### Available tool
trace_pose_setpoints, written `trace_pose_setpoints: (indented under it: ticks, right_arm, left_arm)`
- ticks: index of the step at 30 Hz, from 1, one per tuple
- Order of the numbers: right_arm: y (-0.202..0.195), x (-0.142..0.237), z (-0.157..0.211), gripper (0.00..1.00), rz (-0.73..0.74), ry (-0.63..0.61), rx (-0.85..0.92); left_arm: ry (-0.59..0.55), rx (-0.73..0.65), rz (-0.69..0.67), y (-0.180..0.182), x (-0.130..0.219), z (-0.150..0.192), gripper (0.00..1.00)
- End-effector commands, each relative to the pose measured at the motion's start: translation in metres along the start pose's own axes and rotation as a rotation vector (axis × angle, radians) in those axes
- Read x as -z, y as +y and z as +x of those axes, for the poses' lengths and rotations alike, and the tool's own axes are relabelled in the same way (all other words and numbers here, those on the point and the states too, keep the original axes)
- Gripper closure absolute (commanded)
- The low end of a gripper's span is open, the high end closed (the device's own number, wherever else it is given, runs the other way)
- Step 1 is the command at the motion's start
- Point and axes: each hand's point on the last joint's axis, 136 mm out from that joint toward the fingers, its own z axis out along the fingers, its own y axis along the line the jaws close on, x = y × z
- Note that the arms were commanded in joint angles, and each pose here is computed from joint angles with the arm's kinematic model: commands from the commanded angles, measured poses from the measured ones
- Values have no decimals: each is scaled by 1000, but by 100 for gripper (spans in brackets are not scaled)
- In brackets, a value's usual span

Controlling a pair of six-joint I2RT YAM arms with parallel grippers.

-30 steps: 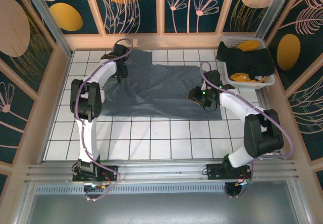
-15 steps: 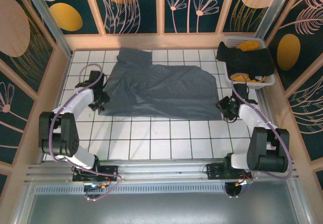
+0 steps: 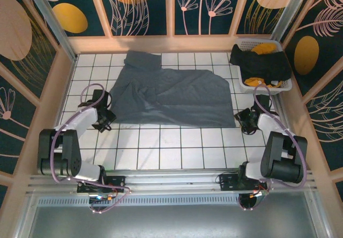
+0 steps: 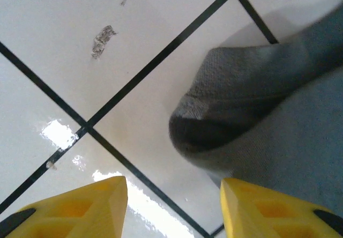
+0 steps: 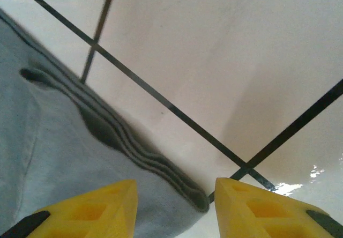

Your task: Fold and stack the t-shirts

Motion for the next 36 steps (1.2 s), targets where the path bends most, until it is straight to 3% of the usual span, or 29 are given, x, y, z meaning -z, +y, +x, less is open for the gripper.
trace_pose_setpoints:
  ticks: [1, 16, 19, 25, 32, 36]
  right_arm:
    - [-2, -5, 1, 57, -11, 13, -22]
    - [4, -6, 16, 59, 52, 41, -4]
    - [6, -1, 17, 58, 51, 33, 5]
    - [6, 0, 19, 58, 43, 27, 20]
    - [9, -7, 17, 58, 56, 32, 48]
    - [9, -11, 16, 58, 70, 42, 54]
  left_arm:
    - [-76, -30, 21, -18, 4, -24, 49]
    - [-131, -213, -164, -5, -11, -47, 61]
    - [-133, -185, -135, -7, 2, -46, 60]
    - [-132, -42, 46, -14, 37, -30, 51]
    - [6, -43, 119, -24, 9, 1, 52]
    - [25, -88, 27, -19, -12, -2, 55]
